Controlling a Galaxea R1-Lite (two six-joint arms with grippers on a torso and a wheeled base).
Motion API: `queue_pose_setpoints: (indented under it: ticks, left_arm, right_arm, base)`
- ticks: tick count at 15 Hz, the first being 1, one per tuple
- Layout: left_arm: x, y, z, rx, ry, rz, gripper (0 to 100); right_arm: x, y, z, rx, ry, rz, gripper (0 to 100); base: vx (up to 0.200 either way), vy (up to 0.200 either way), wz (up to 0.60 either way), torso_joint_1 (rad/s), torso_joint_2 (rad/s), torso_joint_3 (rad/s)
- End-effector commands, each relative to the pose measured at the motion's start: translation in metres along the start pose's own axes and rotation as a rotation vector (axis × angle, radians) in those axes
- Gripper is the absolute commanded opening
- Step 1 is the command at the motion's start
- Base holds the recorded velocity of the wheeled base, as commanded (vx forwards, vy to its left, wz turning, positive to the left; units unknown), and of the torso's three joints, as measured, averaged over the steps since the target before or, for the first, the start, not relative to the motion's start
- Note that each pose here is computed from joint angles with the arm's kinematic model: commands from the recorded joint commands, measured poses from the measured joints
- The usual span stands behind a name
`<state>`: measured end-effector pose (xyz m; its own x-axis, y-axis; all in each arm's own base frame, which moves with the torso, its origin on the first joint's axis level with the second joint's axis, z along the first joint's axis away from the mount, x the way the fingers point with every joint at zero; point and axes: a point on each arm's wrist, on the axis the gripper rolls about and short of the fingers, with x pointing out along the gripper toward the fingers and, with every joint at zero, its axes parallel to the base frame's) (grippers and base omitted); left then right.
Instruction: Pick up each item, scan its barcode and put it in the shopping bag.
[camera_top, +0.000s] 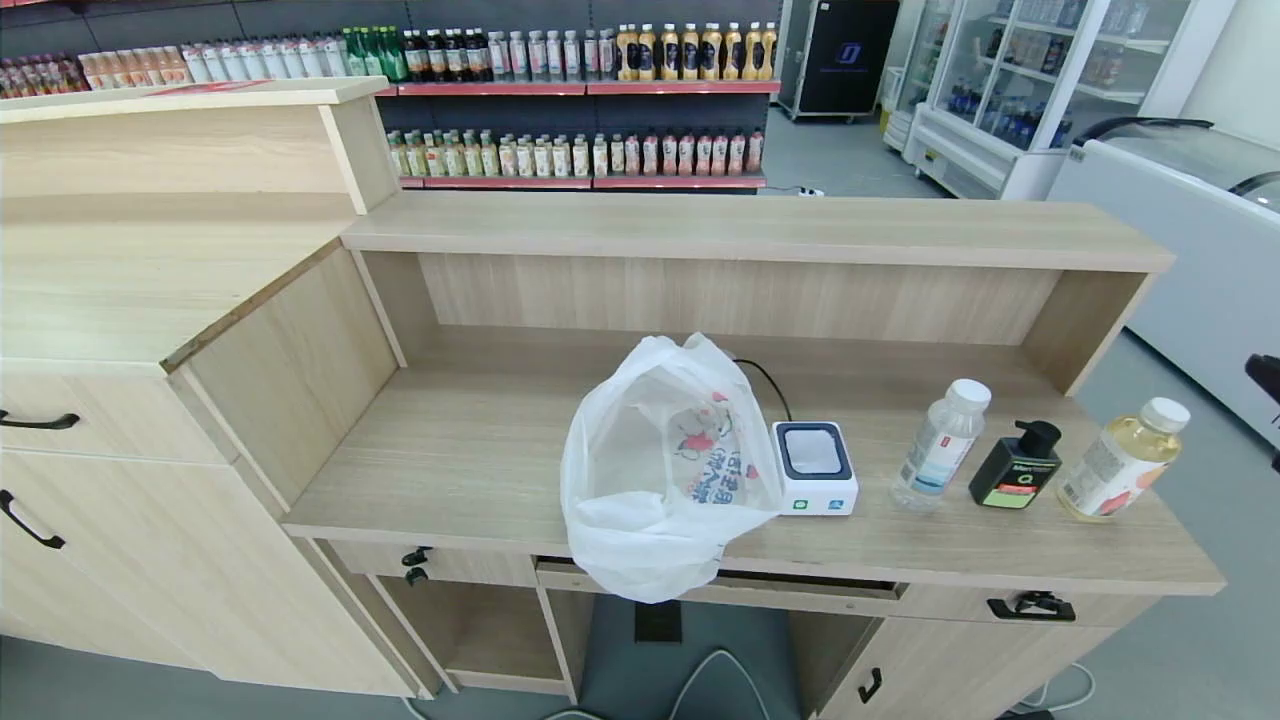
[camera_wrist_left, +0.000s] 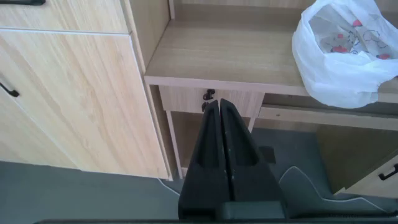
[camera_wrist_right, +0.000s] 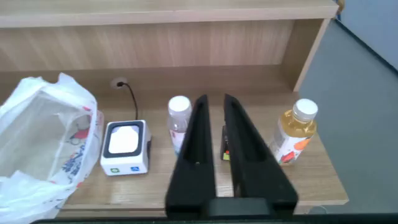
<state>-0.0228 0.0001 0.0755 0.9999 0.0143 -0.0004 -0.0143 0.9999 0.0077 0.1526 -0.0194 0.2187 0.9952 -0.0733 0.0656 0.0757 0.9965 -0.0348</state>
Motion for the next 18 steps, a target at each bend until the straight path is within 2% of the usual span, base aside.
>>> queue_pose_setpoints:
  ticks: [1, 4, 7, 8, 10, 13, 18]
  left_arm:
    - [0.0, 0.0, 0.0, 0.0, 0.0, 0.001, 0]
    - [0.0, 0.0, 0.0, 0.0, 0.0, 0.001, 0]
    - [0.0, 0.0, 0.0, 0.0, 0.0, 0.001, 0]
    - [0.0, 0.0, 0.0, 0.0, 0.0, 0.001, 0]
    - [0.0, 0.0, 0.0, 0.0, 0.0, 0.001, 0]
    - [0.0, 0.0, 0.0, 0.0, 0.0, 0.001, 0]
    - [0.0, 0.0, 0.0, 0.0, 0.0, 0.001, 0]
  right_arm:
    - [0.04, -0.004, -0.046, 0.006, 0.19, 0.0, 100]
    - [0.059, -0.004, -0.066, -0.013, 0.159, 0.031, 100]
    - [0.073, -0.006, -0.086, -0.026, 0.245, 0.03, 100]
    - [0.087, -0.009, -0.104, -0.024, 0.302, 0.02, 100]
    - [0.098, -0.011, -0.117, -0.022, 0.319, 0.012, 100]
    - [0.115, -0.017, -0.126, -0.043, 0.333, -0.068, 100]
    - [0.129, -0.009, -0.141, -0.105, 0.363, -0.018, 100]
  base:
    - [0.0, 0.0, 0.0, 0.0, 0.0, 0.0]
    - [0.0, 0.0, 0.0, 0.0, 0.0, 0.0]
    - [0.0, 0.0, 0.0, 0.0, 0.0, 0.0]
    - [0.0, 0.0, 0.0, 0.0, 0.0, 0.0]
    - [0.0, 0.0, 0.0, 0.0, 0.0, 0.0]
    - [0.0, 0.0, 0.0, 0.0, 0.0, 0.0]
    - [0.0, 0.0, 0.0, 0.0, 0.0, 0.0]
